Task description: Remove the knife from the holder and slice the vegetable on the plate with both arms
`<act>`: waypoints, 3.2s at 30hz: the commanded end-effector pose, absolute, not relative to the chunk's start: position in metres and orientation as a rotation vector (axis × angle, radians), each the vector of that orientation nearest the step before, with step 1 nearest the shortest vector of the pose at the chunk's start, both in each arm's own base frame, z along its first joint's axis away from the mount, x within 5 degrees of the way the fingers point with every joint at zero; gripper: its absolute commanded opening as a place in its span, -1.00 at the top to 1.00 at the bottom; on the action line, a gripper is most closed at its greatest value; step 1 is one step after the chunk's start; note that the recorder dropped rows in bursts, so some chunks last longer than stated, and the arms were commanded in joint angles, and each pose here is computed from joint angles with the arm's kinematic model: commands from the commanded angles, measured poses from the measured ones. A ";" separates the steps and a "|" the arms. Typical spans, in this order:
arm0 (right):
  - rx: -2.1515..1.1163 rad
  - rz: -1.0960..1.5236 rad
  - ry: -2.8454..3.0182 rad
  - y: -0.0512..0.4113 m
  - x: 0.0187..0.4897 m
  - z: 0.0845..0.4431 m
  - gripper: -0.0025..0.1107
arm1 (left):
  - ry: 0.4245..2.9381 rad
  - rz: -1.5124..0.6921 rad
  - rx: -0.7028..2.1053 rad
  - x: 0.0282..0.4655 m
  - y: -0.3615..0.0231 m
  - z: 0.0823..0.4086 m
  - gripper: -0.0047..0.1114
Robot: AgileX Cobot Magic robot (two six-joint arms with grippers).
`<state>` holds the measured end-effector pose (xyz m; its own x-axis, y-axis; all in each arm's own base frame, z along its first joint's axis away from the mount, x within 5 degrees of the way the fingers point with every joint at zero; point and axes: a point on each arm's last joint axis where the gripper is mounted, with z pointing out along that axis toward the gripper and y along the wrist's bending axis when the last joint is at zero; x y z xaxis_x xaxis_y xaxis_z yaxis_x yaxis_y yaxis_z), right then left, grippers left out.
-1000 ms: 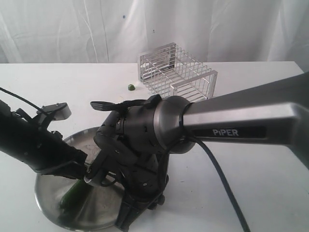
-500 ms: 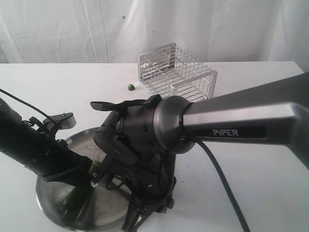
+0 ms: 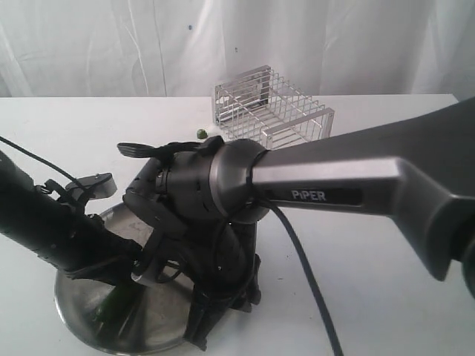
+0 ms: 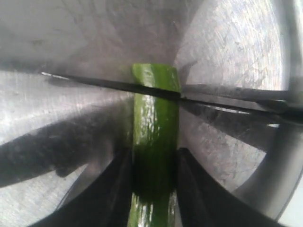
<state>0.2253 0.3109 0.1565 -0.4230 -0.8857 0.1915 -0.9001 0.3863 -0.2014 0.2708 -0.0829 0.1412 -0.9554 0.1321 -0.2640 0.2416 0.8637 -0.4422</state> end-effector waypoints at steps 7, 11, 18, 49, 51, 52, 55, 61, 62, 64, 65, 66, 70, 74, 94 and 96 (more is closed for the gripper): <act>1.680 0.395 -2.531 0.313 0.226 0.152 0.96 | 2.833 -0.682 0.308 0.269 -0.082 0.134 0.32; 1.681 0.394 -2.533 0.310 0.223 0.156 0.96 | 2.831 -0.677 0.306 0.270 -0.082 0.134 0.32; 1.664 0.420 -2.487 0.301 0.218 0.146 0.96 | 2.829 -0.673 0.304 0.270 -0.081 0.134 0.32; 1.684 0.497 -2.405 0.281 0.209 0.141 0.96 | 2.829 -0.673 0.304 0.270 -0.081 0.134 0.32; 1.691 0.500 -2.412 0.280 0.209 0.144 0.96 | 2.828 -0.671 0.304 0.270 -0.081 0.134 0.32; 1.700 0.504 -2.419 0.280 0.209 0.148 0.96 | 2.827 -0.668 0.302 0.270 -0.081 0.134 0.32; 1.727 0.533 -2.419 0.279 0.212 0.152 0.96 | 2.825 -0.664 0.301 0.271 -0.081 0.134 0.32; 1.774 0.555 -2.380 0.279 0.213 0.151 0.96 | 2.824 -0.662 0.300 0.271 -0.081 0.134 0.32; 1.781 0.571 -2.374 0.279 0.214 0.151 0.96 | 2.824 -0.662 0.300 0.271 -0.081 0.134 0.32; 1.787 0.582 -2.371 0.279 0.216 0.150 0.96 | 2.824 -0.662 0.300 0.271 -0.081 0.134 0.32; 1.788 0.581 -2.374 0.280 0.216 0.150 0.96 | 2.824 -0.662 0.300 0.271 -0.081 0.134 0.32; 1.789 0.580 -2.375 0.281 0.217 0.150 0.96 | 2.824 -0.662 0.300 0.271 -0.081 0.134 0.32; 1.799 0.565 -2.405 0.290 0.222 0.153 0.96 | 2.828 -0.671 0.304 0.270 -0.081 0.134 0.32; 1.793 0.554 -2.408 0.295 0.224 0.149 0.96 | 2.830 -0.675 0.305 0.270 -0.082 0.134 0.32; 1.837 0.633 -2.392 0.303 0.244 0.142 0.96 | 2.836 -0.686 0.310 0.269 -0.082 0.134 0.32; 1.828 0.697 -2.395 0.300 0.250 0.139 0.96 | 2.838 -0.691 0.312 0.269 -0.082 0.134 0.32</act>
<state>0.2432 0.3034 0.1398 -0.3023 -0.9088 0.2876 -0.9315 0.2176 -0.2916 0.2710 -0.0830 0.1413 -0.9547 0.1316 -0.2667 0.2426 0.8635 -0.4422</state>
